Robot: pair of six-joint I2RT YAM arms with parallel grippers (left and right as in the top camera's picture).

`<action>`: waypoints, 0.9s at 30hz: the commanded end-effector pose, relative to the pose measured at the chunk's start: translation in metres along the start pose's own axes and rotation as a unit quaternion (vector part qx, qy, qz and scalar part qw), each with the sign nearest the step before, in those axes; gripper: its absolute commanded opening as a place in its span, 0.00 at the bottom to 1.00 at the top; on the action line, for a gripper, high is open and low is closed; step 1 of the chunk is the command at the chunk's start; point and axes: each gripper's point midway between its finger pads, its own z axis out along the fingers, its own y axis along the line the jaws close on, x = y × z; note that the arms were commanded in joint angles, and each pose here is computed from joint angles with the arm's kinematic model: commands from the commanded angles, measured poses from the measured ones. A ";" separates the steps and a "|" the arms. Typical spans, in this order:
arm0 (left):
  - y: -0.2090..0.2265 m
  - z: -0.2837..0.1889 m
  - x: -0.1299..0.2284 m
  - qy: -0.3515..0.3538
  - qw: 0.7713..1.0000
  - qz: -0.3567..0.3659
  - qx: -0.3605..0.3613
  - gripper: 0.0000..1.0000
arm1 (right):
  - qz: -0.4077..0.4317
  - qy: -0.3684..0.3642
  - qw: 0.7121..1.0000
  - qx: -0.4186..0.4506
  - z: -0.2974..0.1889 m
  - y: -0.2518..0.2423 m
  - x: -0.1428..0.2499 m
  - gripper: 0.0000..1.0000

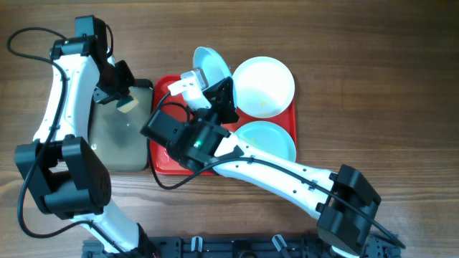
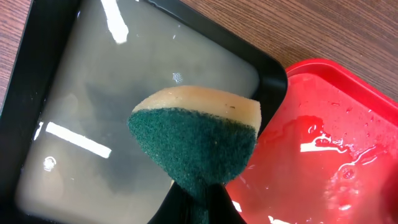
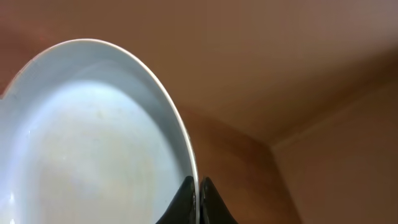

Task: Clean dirty plates on tray and stack at the side
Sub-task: 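Lift the light-blue plate with the right gripper and place it right of the tray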

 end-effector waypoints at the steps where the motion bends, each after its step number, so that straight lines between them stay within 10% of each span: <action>1: 0.002 -0.002 -0.004 -0.007 1.000 -0.008 -0.003 0.04 | 0.013 0.076 0.979 -0.190 -0.009 0.048 0.018 0.04; 6: 0.002 -0.002 -0.004 -0.007 1.000 -0.008 -0.003 0.04 | 0.064 0.226 0.868 -0.437 0.005 0.086 0.053 0.04; 11: -0.013 -0.002 0.003 0.003 1.000 0.004 0.017 0.04 | 0.202 0.250 0.775 -0.544 0.054 0.007 0.041 0.04; 18: -0.053 -0.002 0.020 0.004 0.998 0.058 0.026 0.04 | 0.348 0.365 0.782 -0.366 0.136 -0.167 0.158 0.04; 27: -0.080 -0.002 0.036 0.009 0.996 0.084 0.037 0.04 | 0.510 0.510 0.665 -0.193 0.148 -0.187 0.359 0.05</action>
